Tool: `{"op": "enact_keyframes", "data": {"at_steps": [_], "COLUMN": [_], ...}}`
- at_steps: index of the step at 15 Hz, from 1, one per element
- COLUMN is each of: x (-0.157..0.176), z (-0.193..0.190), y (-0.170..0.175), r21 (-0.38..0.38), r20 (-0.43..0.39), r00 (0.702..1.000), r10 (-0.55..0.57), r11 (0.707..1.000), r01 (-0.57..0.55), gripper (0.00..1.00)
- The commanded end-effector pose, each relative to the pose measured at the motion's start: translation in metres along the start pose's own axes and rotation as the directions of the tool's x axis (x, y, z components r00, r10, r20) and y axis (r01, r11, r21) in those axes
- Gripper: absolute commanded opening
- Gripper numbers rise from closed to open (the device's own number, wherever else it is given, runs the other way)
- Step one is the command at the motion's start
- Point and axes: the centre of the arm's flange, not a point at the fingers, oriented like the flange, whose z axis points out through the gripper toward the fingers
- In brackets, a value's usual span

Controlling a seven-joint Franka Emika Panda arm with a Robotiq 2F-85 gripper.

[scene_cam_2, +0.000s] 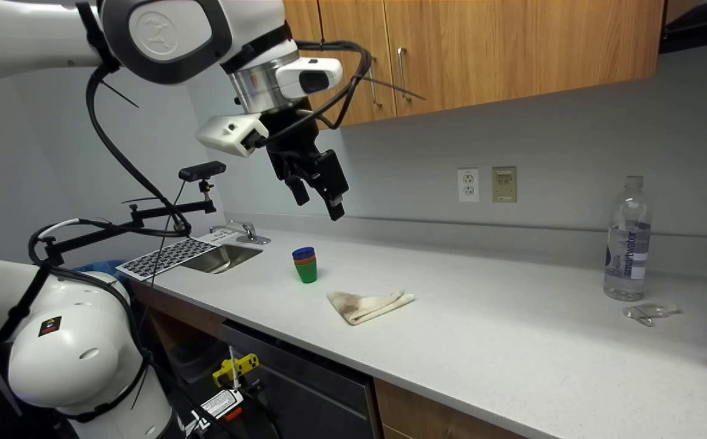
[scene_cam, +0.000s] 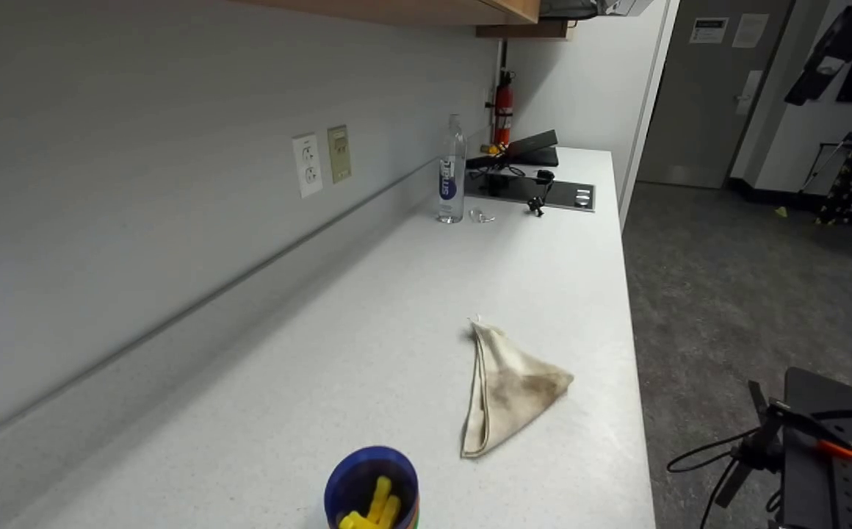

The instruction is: Unfold the cloth

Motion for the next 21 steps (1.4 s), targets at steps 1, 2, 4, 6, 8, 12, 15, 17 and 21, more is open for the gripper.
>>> {"op": "enact_keyframes", "data": {"at_steps": [1, 2, 4, 6, 8, 12, 15, 17, 21], "x": [0.000, 0.000, 0.000, 0.000, 0.000, 0.071, 0.108, 0.147, 0.108], "z": [0.000, 0.000, 0.000, 0.000, 0.000, 0.008, 0.018, 0.033, 0.047], "y": [0.000, 0.000, 0.000, 0.000, 0.000, -0.029, -0.060, -0.090, -0.086], "r21": [0.000, 0.000, 0.000, -0.001, -0.008, -0.025, -0.044, -0.084, -0.072], "r20": [0.000, 0.000, 0.000, 0.005, 0.017, 0.036, 0.054, 0.082, 0.088], "r00": [1.000, 1.000, 1.000, 1.000, 1.000, 0.999, 0.997, 0.995, 0.993], "r10": [0.000, 0.000, 0.000, -0.003, -0.010, -0.019, -0.048, -0.062, -0.078], "r11": [1.000, 1.000, 1.000, 1.000, 1.000, 0.999, 0.998, 0.994, 0.994], "r01": [0.000, 0.000, 0.000, 0.003, 0.010, 0.020, 0.050, 0.069, 0.085], "gripper": [1.00, 1.00, 1.00, 1.00, 1.00, 1.00, 1.00, 1.00, 1.00]}}
